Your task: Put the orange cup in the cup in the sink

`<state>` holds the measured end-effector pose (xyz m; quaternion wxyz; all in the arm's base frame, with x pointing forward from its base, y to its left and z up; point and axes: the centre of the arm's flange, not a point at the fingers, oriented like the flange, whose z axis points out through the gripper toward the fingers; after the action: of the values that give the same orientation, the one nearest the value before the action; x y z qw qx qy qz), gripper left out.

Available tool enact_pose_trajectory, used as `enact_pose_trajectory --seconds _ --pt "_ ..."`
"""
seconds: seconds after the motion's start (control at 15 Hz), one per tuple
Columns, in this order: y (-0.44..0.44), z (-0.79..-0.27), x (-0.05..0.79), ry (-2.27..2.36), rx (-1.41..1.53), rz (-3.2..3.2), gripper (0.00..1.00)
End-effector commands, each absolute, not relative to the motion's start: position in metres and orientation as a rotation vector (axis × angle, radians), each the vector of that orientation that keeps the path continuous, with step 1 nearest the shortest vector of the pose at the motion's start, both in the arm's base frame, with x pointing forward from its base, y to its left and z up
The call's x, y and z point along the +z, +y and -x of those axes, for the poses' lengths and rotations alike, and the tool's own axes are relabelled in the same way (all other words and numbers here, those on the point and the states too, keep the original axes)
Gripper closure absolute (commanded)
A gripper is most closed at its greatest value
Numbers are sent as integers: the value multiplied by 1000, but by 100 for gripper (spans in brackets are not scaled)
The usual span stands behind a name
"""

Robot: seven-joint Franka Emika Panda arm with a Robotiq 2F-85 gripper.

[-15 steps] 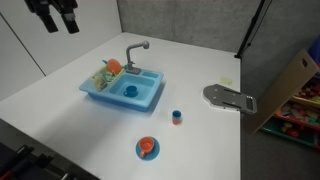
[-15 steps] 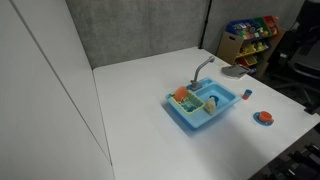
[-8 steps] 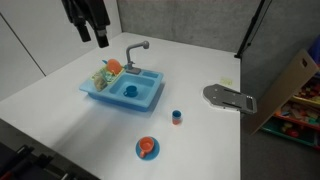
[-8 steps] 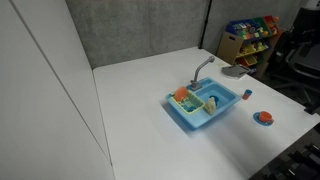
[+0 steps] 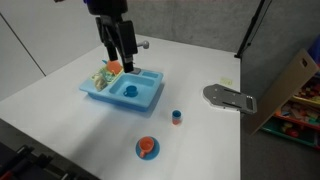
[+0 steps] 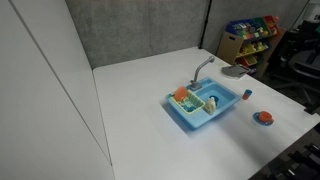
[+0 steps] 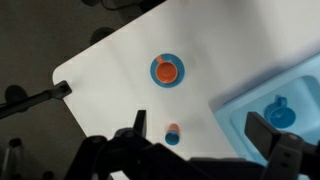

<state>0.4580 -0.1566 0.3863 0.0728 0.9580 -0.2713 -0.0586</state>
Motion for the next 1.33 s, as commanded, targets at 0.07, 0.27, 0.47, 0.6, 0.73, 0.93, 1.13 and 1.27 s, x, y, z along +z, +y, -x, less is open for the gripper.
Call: enact_pose_trajectory --seconds 0.07,0.27,0.47,0.6,0.73,0.93,1.13,1.27 --pt "-186 -461 363 -947 -205 -2834 0" --pt "-198 -454 341 -968 -249 -2829 0" --pt "-204 -449 317 -984 -303 -2820 0" --pt "-206 -446 297 -987 -342 -2802 0" --pt "-208 -443 277 -990 -386 -2788 0" --pt "-210 -437 249 -997 -442 -2774 0" --pt "-218 -431 222 -1040 -469 -2728 0" --pt "-222 -428 209 -1075 -482 -2708 0"
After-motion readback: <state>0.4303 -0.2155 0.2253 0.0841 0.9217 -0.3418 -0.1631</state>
